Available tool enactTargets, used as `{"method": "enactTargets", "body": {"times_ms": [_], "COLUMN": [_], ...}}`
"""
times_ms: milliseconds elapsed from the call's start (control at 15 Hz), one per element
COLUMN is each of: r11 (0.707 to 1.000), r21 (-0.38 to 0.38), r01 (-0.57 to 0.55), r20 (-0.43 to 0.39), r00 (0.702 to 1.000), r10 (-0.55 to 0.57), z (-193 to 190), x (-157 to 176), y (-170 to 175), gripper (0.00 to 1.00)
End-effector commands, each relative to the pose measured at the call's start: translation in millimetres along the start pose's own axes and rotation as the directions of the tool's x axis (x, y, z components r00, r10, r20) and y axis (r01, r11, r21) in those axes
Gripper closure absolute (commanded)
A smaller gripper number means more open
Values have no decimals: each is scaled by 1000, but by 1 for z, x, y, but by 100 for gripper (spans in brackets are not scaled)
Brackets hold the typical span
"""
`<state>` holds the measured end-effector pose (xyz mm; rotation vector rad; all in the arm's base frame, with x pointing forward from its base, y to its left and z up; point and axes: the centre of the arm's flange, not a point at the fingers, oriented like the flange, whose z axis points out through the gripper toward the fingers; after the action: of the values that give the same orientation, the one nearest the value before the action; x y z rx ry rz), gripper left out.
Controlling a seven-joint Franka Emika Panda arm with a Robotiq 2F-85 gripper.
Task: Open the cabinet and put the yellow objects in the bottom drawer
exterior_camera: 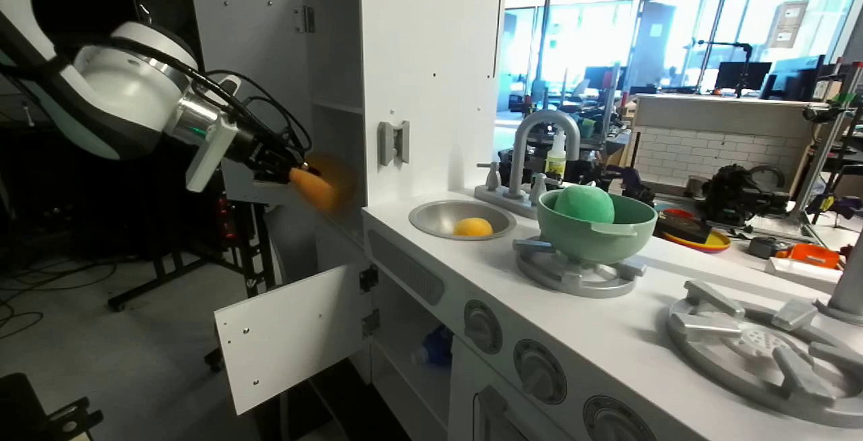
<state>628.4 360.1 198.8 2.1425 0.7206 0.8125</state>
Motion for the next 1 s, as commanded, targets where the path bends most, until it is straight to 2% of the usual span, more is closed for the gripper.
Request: {"method": "enactTargets", "body": {"times_ms": [0,333,600,667,733,933], "r11": [998,992,986,985,983,980], "r21": [-69,-123,-167,-174,-184,-199], "r01": [6,-20,-21,-18,-15,-4], "r20": [1,12,18,27,29,36], "r00": [1000,1000,1000,999,999,999], "r10": [-6,21,24,23,20,11], "z": [51,99,118,120,125,130], "x": [54,70,81,83,81,79], "y": [-18,-6,5,6,5,3], "gripper": [97,97,97,64,62,41]}}
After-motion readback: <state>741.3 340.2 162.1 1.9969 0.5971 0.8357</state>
